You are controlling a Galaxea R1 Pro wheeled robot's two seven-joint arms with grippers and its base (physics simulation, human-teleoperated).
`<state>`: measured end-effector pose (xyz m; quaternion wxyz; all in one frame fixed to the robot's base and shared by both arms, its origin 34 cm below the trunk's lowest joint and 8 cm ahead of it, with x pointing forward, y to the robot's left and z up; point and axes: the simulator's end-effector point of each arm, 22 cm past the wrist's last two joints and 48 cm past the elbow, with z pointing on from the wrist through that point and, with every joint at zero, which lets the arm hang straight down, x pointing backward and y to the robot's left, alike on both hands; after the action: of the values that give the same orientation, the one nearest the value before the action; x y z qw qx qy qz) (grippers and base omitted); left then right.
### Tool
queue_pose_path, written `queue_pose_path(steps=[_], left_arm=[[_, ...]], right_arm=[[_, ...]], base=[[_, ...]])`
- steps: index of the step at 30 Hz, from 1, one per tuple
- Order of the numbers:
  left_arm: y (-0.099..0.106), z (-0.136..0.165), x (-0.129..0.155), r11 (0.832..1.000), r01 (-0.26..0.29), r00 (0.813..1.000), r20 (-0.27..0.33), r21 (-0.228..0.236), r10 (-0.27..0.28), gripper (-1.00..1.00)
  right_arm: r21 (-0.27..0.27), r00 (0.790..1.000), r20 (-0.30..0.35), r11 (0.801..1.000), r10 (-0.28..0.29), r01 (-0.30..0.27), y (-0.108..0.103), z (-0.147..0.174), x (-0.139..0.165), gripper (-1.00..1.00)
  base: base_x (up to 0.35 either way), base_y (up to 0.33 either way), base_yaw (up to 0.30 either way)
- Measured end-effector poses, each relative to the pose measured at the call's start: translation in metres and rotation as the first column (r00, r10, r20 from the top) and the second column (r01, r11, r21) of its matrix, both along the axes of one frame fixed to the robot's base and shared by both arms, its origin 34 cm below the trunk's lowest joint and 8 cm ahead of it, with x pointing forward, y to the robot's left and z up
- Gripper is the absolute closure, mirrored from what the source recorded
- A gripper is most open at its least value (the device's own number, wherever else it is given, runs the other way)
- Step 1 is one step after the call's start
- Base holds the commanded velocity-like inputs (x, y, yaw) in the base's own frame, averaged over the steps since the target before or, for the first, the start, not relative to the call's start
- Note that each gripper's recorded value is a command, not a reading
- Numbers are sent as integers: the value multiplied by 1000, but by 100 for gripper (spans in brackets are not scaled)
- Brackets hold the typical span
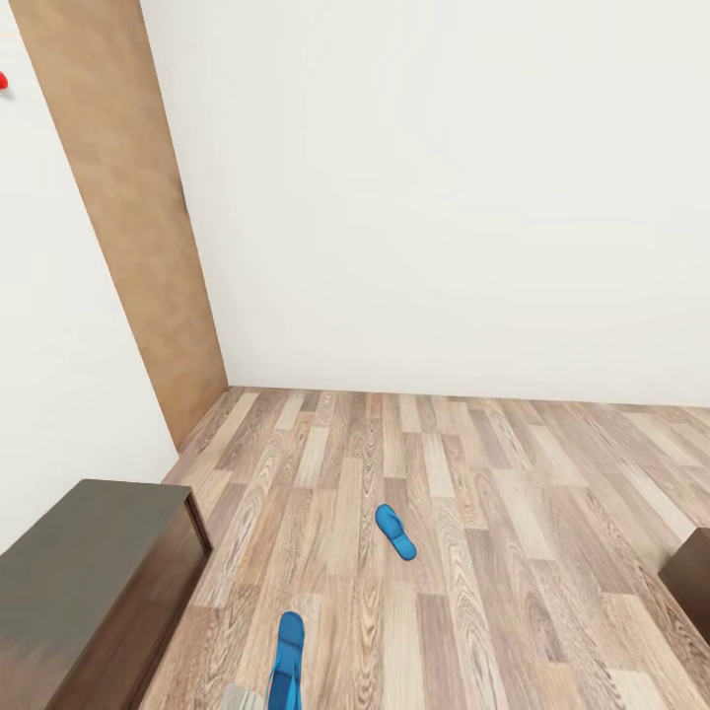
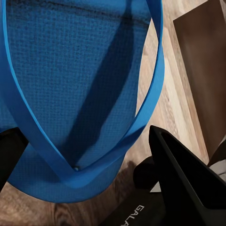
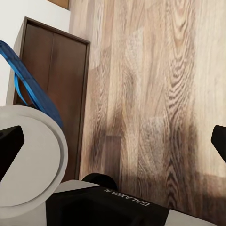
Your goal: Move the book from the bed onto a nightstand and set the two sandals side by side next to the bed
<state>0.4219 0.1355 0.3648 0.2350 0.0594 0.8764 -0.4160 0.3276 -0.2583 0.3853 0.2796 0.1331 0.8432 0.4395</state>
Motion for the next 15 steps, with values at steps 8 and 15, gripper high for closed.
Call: queue_pose_path(steps=[8,15], left_arm=[[0,0,0,1000,0,1000,1,0,0,100],[0,1,1,1000,0,1000,2,0,0,100]], right_arm=[[2,1000,-1,1000,-1,1,0,0,0,-100],[2,1000,0,1000,-1,1,0,0,0,-100]], base=[[0,0,-219],[0,0,-297]])
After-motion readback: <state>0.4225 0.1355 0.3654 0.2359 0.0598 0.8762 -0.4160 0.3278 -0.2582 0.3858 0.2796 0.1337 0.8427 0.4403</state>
